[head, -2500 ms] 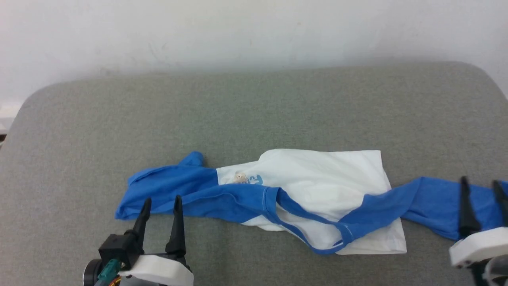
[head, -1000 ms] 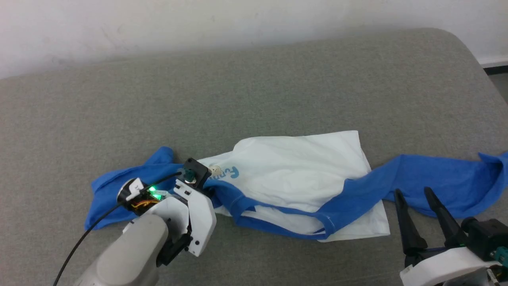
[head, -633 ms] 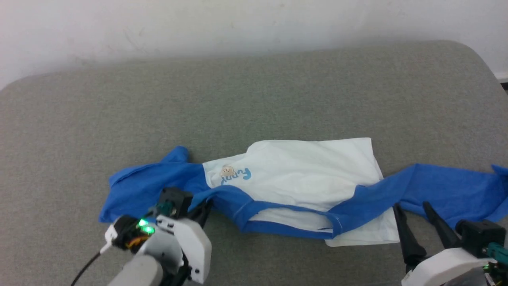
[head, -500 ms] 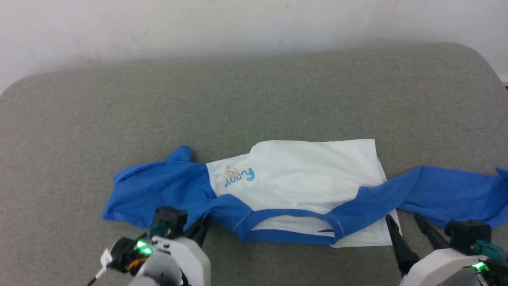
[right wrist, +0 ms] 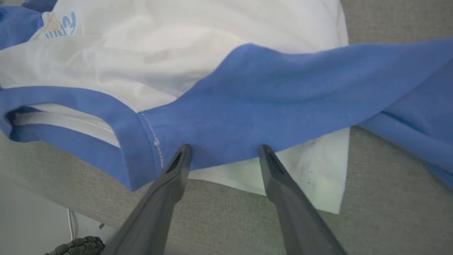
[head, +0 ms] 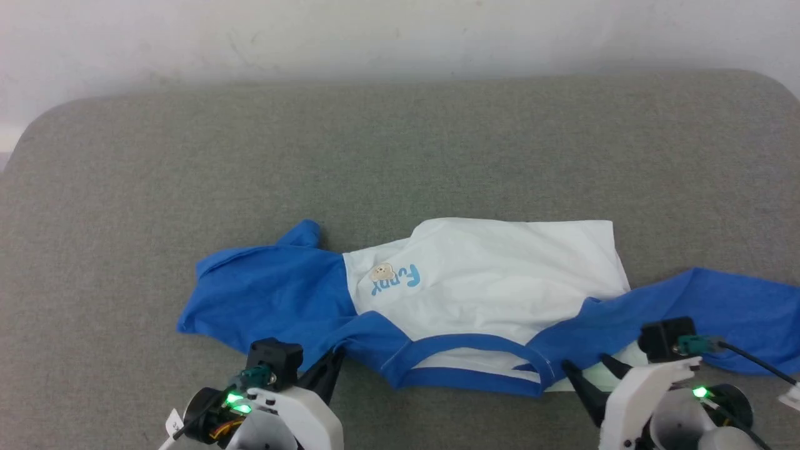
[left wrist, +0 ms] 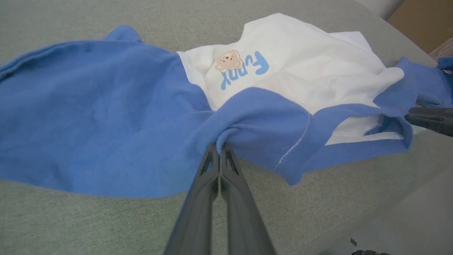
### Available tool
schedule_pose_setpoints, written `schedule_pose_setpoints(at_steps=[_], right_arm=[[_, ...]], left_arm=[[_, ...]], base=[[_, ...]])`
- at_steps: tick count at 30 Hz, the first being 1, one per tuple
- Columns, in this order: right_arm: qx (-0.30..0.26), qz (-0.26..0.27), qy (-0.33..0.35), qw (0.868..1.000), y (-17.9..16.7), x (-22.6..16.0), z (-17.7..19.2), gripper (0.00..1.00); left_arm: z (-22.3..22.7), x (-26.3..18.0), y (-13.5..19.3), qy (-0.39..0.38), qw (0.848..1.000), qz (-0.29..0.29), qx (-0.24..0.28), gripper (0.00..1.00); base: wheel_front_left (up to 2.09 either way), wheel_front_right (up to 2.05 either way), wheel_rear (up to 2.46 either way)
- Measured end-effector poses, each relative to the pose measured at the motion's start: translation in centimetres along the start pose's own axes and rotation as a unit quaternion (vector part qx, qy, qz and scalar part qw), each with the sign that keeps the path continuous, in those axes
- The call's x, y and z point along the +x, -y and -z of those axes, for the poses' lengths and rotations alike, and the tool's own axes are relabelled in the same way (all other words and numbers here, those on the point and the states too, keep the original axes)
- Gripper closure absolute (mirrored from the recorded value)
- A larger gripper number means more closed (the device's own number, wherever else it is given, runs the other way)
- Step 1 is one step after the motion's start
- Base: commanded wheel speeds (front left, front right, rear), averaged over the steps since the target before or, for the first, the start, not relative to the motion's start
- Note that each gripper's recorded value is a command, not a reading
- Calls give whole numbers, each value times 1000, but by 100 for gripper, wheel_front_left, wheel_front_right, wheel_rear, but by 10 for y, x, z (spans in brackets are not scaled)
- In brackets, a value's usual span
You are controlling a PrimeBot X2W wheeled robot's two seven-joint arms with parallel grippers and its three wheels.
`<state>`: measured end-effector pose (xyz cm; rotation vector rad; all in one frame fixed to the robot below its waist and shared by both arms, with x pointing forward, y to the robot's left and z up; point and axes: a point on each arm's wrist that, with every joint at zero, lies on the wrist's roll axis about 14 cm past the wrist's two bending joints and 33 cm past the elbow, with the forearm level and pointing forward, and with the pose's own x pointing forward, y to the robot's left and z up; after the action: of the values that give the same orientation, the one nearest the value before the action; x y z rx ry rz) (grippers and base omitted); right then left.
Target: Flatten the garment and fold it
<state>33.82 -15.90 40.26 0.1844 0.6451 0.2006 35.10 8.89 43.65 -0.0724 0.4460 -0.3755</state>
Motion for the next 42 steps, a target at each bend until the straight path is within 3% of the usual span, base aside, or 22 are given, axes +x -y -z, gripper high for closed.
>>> schedule_pose_setpoints(at_steps=[6, 7, 8, 9, 10, 18, 24, 29, 34, 38, 39, 40, 41, 42], right_arm=[[-9, -32, -37, 999, -17, 17, 10, 0], [-10, -36, -44, 998, -19, 19, 12, 13], [-9, -40, -50, 998, -21, 20, 15, 13], [-9, -43, -59, 997, -22, 21, 19, 83], [-9, -45, -64, 997, -22, 22, 21, 100], [-9, -54, -84, 995, -24, 22, 29, 100], [-15, -35, 34, 999, -11, 19, -20, 100], [-10, 6, 155, 988, 7, 4, -65, 100], [5, 51, 206, 977, 26, -18, -68, 100], [18, 79, 204, 976, 37, -34, -53, 100], [22, 83, 198, 976, 39, -37, -47, 87], [26, 87, 191, 977, 40, -40, -41, 56], [30, 89, 184, 979, 41, -42, -36, 2], [32, 91, 176, 980, 41, -43, -31, 0]], left_arm=[[4, 3, 1, -5, 1000, 0, -6, 100], [3, 4, 1, -4, 1000, 1, -7, 100], [3, 5, 1, -4, 1000, 1, -7, 100], [3, 6, 1, -4, 1000, 1, -7, 100], [4, 6, 1, -5, 1000, 1, -8, 100], [4, 6, 0, -3, 1000, 0, -10, 100], [0, 4, 0, 9, 1000, -1, -10, 100], [-5, 3, 0, 19, 1000, -4, -10, 100], [-6, 0, -1, 24, 1000, -10, -14, 100], [-5, -5, -2, 29, 999, -18, -20, 100], [-5, -6, -2, 31, 999, -19, -20, 100], [-4, -7, -2, 31, 999, -19, -20, 100], [-4, -8, -2, 31, 999, -20, -22, 100], [-4, -9, -2, 31, 999, -20, -23, 100]], base=[[0, 0, 0], [0, 0, 0], [0, 0, 0], [0, 0, 0], [0, 0, 0], [0, 0, 0], [0, 0, 0], [0, 0, 0], [0, 0, 0], [0, 0, 0], [0, 0, 0], [0, 0, 0], [0, 0, 0], [0, 0, 0]])
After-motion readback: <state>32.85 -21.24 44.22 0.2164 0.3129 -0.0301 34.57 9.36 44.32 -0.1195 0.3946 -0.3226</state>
